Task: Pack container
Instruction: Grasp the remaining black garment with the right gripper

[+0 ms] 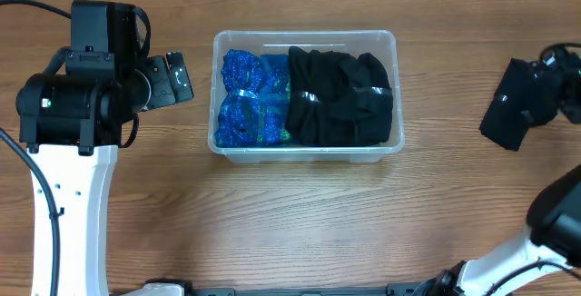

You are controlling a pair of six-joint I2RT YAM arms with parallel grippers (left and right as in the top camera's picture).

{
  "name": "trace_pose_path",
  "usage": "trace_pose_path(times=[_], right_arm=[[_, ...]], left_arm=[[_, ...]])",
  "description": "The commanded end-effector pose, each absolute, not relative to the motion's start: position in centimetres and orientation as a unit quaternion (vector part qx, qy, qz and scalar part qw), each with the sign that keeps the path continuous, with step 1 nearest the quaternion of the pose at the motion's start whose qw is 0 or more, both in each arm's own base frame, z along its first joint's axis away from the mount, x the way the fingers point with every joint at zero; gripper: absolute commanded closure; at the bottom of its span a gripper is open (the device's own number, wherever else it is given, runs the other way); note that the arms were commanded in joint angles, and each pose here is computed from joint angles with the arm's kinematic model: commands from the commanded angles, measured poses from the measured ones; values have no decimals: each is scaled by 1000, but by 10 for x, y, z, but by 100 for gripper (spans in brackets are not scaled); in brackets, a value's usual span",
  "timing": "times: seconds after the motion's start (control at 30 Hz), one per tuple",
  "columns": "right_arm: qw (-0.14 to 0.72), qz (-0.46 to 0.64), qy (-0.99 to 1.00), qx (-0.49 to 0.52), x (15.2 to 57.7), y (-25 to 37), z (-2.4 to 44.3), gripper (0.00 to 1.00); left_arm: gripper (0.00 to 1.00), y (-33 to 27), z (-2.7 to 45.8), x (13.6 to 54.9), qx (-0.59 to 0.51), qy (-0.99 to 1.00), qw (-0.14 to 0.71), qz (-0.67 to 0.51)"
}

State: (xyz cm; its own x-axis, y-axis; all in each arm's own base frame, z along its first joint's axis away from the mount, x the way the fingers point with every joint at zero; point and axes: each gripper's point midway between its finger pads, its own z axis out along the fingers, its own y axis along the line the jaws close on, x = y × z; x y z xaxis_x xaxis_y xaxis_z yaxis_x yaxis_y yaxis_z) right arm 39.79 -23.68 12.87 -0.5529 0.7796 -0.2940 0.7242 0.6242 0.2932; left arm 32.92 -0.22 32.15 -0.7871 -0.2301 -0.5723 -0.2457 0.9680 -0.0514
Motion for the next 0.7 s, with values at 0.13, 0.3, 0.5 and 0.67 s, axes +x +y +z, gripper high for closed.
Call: trace_pose_path(times=[0.13,0.3,0.5,0.67], right_arm=[[154,80,871,460,387,-273,57,4],[142,120,878,441,403,-255,21,15],[114,141,882,436,402,-236,8,96],[188,152,884,400,409,-212,110,96]], left_arm=[[0,-1,322,330,-118,945,303,20],[0,-1,322,330,-118,945,303,20],[0,-1,322,330,-118,945,303,20],[0,-1,322,330,-118,945,303,20]])
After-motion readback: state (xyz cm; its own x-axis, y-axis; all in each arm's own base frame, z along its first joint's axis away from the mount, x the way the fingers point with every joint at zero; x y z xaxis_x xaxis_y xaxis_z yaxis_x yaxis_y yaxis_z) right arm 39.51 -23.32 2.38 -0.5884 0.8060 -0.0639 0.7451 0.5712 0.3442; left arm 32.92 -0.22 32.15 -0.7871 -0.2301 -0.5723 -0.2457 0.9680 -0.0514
